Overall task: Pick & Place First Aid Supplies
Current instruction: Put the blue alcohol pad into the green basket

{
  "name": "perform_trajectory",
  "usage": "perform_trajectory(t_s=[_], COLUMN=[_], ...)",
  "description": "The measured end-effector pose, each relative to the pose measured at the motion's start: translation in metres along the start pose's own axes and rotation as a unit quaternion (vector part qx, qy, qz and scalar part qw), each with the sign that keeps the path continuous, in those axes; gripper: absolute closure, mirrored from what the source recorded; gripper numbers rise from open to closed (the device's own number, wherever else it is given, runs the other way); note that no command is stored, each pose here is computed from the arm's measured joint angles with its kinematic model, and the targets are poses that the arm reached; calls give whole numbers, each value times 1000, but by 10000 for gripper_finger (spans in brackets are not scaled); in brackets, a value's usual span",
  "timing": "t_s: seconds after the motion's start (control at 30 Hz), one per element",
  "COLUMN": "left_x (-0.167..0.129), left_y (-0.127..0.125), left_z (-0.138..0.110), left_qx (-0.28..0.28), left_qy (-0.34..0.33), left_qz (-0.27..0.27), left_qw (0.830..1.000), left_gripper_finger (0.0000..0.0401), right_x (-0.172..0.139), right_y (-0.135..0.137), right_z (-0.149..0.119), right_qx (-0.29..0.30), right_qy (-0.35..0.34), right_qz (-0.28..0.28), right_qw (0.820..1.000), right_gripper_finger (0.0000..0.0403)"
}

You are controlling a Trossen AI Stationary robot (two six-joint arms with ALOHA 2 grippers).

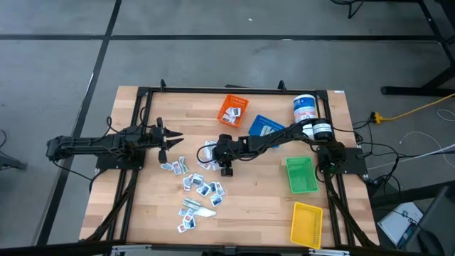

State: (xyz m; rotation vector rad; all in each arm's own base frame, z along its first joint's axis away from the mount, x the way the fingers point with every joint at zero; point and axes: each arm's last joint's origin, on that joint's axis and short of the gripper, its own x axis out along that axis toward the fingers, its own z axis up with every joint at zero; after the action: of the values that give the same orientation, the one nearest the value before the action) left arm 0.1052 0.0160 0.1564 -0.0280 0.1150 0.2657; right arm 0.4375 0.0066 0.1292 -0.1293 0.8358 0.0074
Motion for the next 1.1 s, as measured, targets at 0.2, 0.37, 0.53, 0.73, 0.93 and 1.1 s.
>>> perform_trajectory(t_s=[0.2,0.37,0.53,0.73,0.93,1.1], left_x=[0,0,0,0,0,0], left_y=[0,0,0,0,0,0], left_z=[0,0,0,0,0,0], left_qx=[0,0,0,0,0,0], left_qy=[0,0,0,0,0,2], left_qz=[0,0,0,0,0,1], left_qw=[1000,1000,1000,1000,1000,1000], left_gripper_finger=[308,310,308,310,309,310], right_x=[0,-10,-32,-56,-77,-88], right_y=[1,1,-2,-5,-5,0], right_z=[-1,4,20,37,48,49], right_qx=[12,8,-8,-14,-19,-10], right_qy=[3,30,63,91,83,90], right_qz=[12,19,24,31,68,83], right_qw=[1000,999,998,995,994,992], right_gripper_finger=[349,383,395,383,387,398])
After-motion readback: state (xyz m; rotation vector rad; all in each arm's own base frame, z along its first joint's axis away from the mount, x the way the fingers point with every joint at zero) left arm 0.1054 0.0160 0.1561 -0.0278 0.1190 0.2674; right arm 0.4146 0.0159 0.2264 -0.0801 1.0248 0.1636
